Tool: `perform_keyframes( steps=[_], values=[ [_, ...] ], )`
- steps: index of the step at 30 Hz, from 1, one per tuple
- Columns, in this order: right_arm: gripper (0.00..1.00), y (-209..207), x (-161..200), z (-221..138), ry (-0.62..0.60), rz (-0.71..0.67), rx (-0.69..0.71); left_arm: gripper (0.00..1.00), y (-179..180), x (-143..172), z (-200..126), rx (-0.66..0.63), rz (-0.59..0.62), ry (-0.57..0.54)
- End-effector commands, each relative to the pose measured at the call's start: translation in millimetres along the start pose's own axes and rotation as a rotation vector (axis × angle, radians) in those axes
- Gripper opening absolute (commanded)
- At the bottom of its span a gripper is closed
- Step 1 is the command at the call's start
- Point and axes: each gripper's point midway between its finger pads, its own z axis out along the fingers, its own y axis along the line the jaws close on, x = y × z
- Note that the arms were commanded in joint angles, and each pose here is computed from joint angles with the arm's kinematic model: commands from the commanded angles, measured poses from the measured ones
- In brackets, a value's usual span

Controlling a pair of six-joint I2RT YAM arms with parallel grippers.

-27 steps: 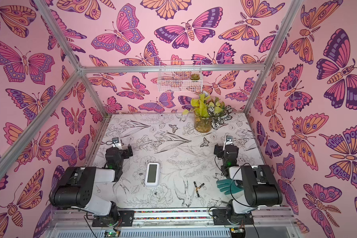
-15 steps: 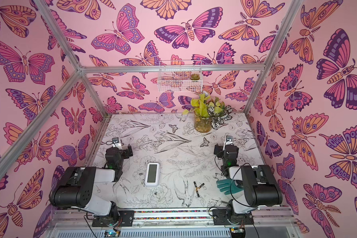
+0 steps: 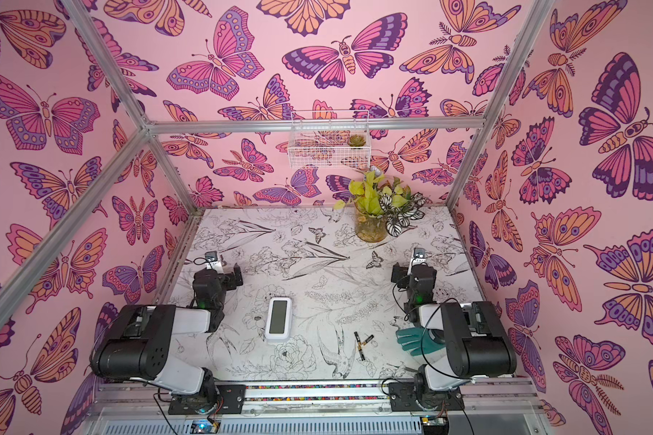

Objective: Insert the battery into the alarm
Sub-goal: Adjust the alarm at the center of the board.

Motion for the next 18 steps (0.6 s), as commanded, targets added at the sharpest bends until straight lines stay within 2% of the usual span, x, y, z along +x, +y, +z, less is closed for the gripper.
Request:
perform_keyframes(
  steps=[1,10,12,15,16,18],
  values=[
    [0.99,-3.4,-13.5,0.6,-0.032,0.022,0.017,1.0,-0.3,0.1,0.2,0.011,-0.01,-0.004],
    [0.99,-2.4,-18.4,-2.0,-0.059,0.014,0.009,1.0,-0.7,-0.8,-0.8,0.013,-0.005,-0.011],
    [0.99,3.8,-31.9,-13.9,-0.094,-0.018,0.005,1.0,-6.3,-10.3,-6.8,0.015,0.028,-0.033],
    [0.99,2.2,-55.7,-43.2,-0.036,0.001,0.051,1.0,-18.0,-46.5,-35.0,-0.051,0.12,-0.089],
    [0.99,-2.8,-61.8,-52.2,-0.003,0.056,0.073,1.0,-14.9,-60.6,-46.7,-0.084,0.072,-0.098],
    [0.99,-20.0,-63.3,-73.5,0.078,0.241,0.164,1.0,-7.3,-75.0,-66.0,-0.092,-0.15,-0.067]
  ],
)
